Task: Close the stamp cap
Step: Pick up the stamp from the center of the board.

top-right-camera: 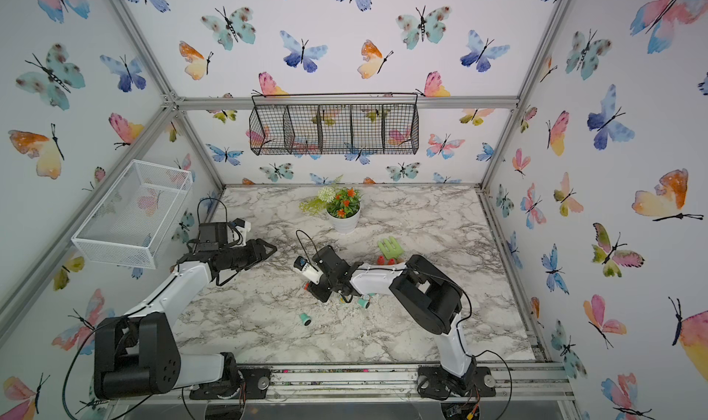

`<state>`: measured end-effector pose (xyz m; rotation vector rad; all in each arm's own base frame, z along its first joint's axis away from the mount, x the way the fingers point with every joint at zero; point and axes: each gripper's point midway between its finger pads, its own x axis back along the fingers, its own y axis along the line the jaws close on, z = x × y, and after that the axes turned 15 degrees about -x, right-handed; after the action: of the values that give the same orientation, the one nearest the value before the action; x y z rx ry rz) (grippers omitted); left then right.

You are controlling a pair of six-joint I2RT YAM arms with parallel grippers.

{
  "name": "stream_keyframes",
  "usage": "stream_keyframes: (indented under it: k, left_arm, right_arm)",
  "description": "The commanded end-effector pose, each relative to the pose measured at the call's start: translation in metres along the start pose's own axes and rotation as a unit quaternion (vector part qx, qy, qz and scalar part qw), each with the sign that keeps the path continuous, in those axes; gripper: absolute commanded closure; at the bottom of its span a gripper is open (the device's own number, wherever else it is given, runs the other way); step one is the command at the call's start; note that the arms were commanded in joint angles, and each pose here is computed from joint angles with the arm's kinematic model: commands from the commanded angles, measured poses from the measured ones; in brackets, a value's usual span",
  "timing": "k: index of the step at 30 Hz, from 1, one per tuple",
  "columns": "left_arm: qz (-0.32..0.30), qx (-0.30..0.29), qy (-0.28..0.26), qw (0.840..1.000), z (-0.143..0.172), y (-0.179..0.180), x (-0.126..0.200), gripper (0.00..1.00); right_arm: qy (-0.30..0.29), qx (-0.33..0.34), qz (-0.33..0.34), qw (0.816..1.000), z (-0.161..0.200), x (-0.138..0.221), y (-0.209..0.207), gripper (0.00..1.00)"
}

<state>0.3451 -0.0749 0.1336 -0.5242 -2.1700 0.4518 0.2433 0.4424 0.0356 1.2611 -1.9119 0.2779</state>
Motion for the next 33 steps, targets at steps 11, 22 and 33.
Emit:
stream_keyframes:
  k: [11,22,33]
  left_arm:
    - [0.014,-0.005,-0.014,1.000,-0.003,-0.005,0.005,0.42]
    - [0.013,-0.005,-0.016,1.000,-0.004,-0.005,0.007,0.42]
    - [0.013,-0.005,-0.017,1.000,-0.004,-0.005,0.007,0.42]
  right_arm:
    - [0.022,-0.002,-0.005,1.000,0.011,-0.016,0.001,0.70]
    - [0.032,-0.002,-0.003,0.999,0.015,-0.023,0.000,0.72]
    - [0.015,0.001,-0.007,1.000,0.003,-0.014,0.004,0.82]
